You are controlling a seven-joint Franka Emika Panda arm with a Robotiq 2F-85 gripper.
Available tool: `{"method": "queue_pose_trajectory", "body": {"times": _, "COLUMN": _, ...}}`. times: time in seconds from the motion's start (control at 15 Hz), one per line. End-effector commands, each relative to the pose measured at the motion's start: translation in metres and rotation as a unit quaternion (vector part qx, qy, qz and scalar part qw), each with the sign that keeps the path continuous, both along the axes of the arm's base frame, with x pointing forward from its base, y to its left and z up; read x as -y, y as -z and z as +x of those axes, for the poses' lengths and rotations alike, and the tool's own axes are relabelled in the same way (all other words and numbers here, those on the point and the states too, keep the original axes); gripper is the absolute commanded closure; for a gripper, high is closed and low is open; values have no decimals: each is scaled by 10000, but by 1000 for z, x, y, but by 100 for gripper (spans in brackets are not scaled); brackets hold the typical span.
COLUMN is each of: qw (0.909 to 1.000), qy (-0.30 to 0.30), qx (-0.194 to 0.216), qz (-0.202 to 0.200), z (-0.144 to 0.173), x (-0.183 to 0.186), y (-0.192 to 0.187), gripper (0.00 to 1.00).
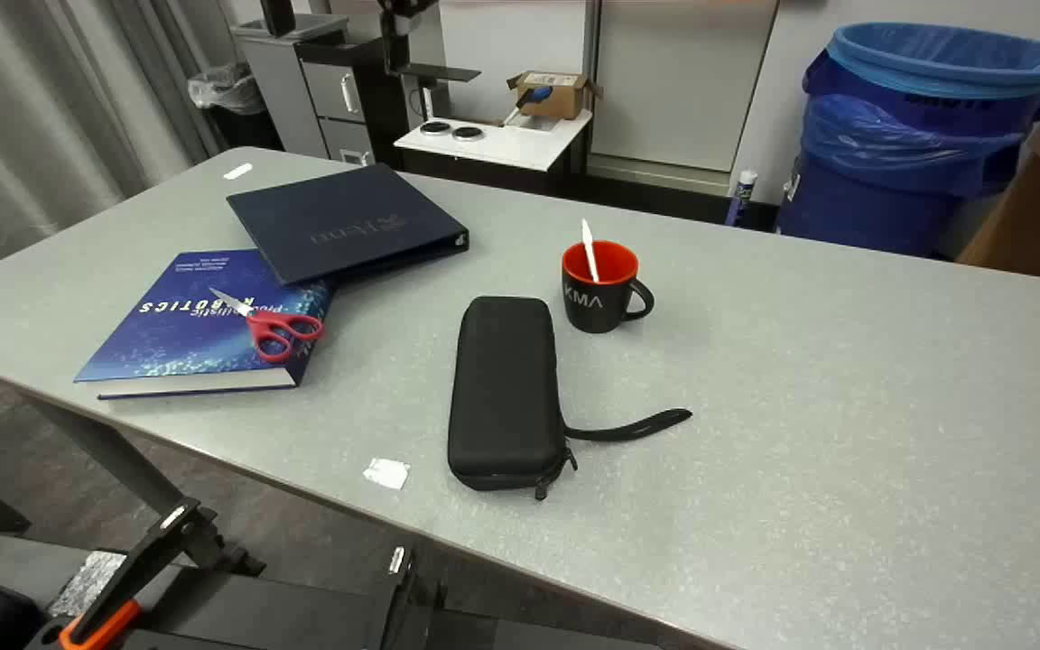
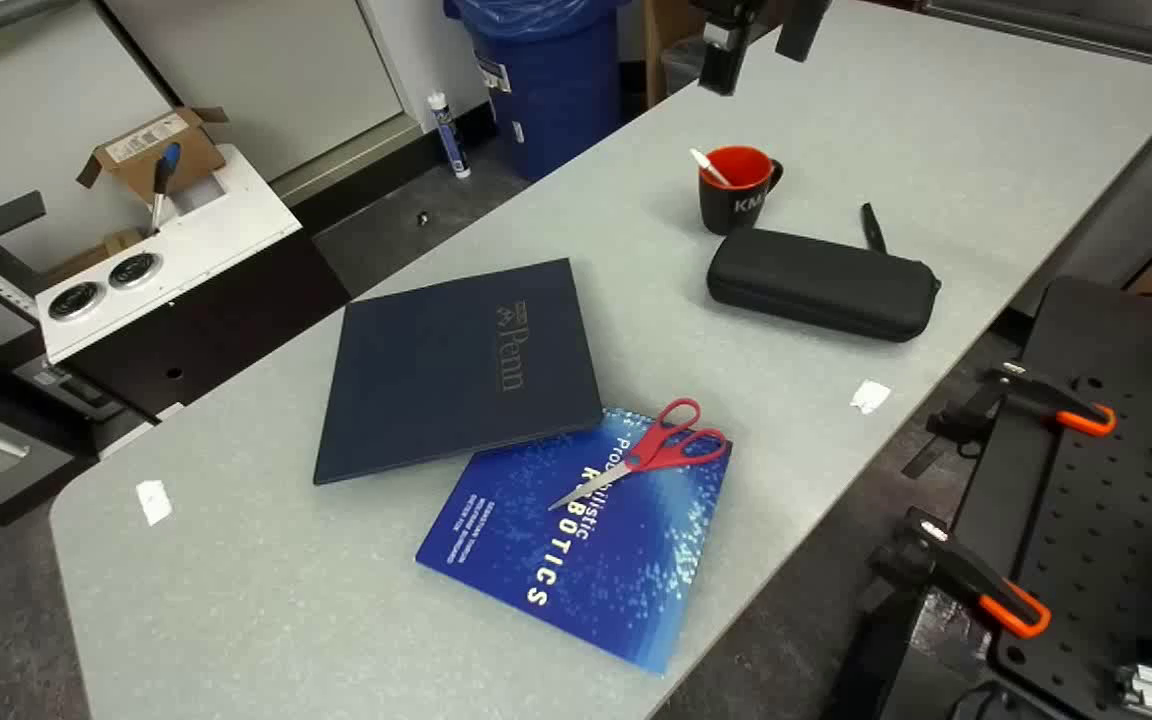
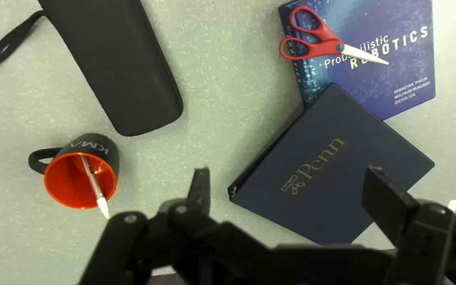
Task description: Take the marker from the cup and put it on the table
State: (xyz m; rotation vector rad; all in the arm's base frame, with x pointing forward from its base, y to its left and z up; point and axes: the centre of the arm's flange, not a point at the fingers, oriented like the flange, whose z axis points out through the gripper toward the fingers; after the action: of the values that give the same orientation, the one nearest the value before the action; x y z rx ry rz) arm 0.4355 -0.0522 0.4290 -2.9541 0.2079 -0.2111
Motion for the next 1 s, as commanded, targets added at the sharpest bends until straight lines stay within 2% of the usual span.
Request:
{"method": "queue_pose_trajectory", "body": {"times": 0.0, "qw": 10000, "qy": 0, "qx": -2, "qz": 0, "z": 0, "x": 0, "y": 0, "gripper": 0}}
{"method": "queue_pose_trajectory", "body": {"times": 0.07, "qw": 10000, "qy": 0, "qx": -2, "qz": 0, "z": 0, "x": 0, "y": 0, "gripper": 0}}
{"method": "queue_pose_trajectory", "body": {"times": 0.33, "qw": 9971, "qy": -360, "qx": -324, "qz": -589, "z": 10, "x": 18, "y": 29, "gripper": 0}}
{"method": "queue_pose_trajectory", "body": {"times": 0.53, "qw": 9877, "qy": -703, "qx": -572, "qz": -1272, "z": 21, "x": 53, "y": 60, "gripper": 0}}
{"method": "queue_pose_trajectory", "body": {"times": 0.73, "qw": 9808, "qy": -757, "qx": -442, "qz": -1744, "z": 31, "x": 89, "y": 74, "gripper": 0}}
{"method": "queue_pose_trajectory", "body": {"times": 0.87, "qw": 9834, "qy": -615, "qx": -356, "qz": -1668, "z": 28, "x": 101, "y": 69, "gripper": 0}}
{"method": "queue_pose_trajectory", "body": {"times": 0.93, "qw": 9844, "qy": -596, "qx": -476, "qz": -1585, "z": 20, "x": 87, "y": 74, "gripper": 0}}
